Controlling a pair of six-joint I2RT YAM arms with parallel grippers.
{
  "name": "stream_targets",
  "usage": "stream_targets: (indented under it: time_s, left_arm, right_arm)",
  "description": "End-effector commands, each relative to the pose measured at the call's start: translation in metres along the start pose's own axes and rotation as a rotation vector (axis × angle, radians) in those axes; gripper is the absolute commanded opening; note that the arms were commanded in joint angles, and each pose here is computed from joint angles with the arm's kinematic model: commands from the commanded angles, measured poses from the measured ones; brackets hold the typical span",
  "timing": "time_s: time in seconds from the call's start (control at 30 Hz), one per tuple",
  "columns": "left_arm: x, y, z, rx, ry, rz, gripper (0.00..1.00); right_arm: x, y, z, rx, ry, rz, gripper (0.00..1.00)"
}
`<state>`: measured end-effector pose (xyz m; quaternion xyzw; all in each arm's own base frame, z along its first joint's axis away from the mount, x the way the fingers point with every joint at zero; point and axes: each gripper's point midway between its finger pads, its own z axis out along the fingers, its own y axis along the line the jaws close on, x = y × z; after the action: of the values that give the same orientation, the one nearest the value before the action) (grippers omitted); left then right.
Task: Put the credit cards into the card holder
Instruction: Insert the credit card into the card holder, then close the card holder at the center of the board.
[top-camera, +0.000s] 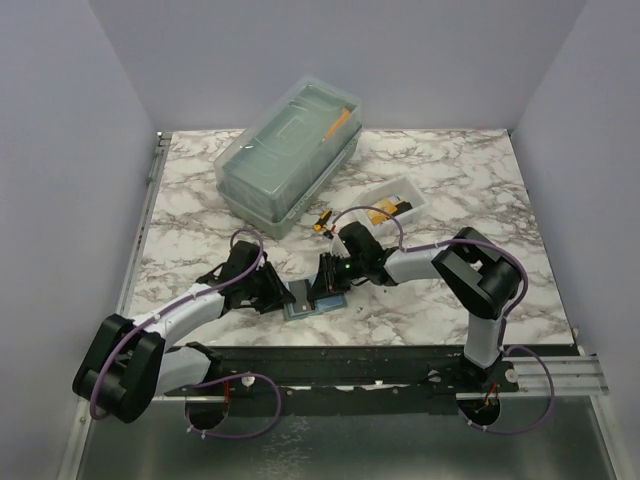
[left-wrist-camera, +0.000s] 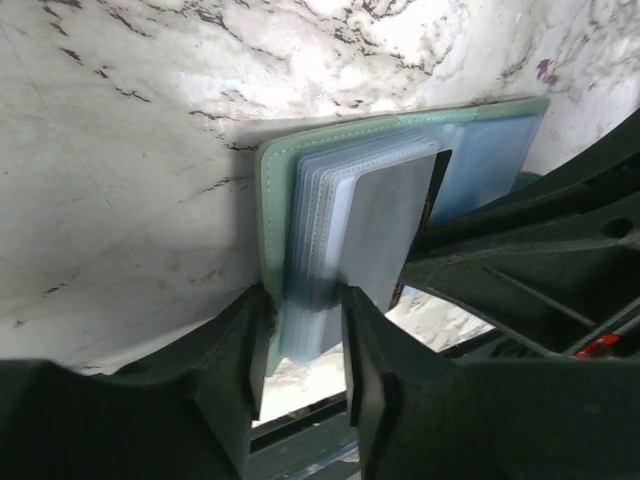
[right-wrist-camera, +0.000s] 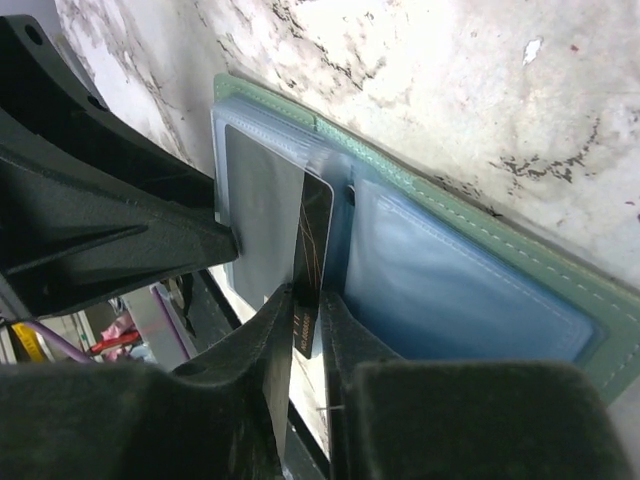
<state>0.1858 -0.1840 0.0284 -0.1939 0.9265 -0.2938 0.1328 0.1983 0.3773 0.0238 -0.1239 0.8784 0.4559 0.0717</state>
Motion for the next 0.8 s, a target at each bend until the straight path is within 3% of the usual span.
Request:
stream_targets:
  time_s: [0.0, 0.1, 0.3, 0.37, 0.5, 0.77]
  left_arm:
    - [-0.009, -0.013, -0.008, 0.034, -0.048, 0.022, 0.46]
    - [-0.010, -0.003, -0.016, -0.005, -0.068, -0.010, 0.62]
    - [-0.022, -0.005, -0.022, 0.060, -0.101, -0.066, 0.78]
    - [-0.024, -0.011, -0.021, 0.102, -0.100, -0.064, 0.83]
    - [-0.020, -0.015, -0.012, 0.157, -0.072, -0.084, 0.88]
    - [-0.017, -0.027, -0.006, 0.244, -0.035, -0.074, 0.86]
  right_arm:
    - [0.002, 0.005, -0.008, 0.040, -0.009, -0.049, 0.25]
    - [0.002, 0.004, -0.026, 0.113, -0.018, -0.067, 0.36]
    - [0.001, 0.004, -0.069, 0.240, -0.027, -0.145, 0.63]
    - [-0.003, -0.006, -0.077, 0.294, -0.047, -0.150, 0.66]
    - [-0.012, -0.018, -0.071, 0.346, -0.059, -0.159, 0.64]
    - [-0.028, -0.044, -0.052, 0.407, -0.114, -0.166, 0.35]
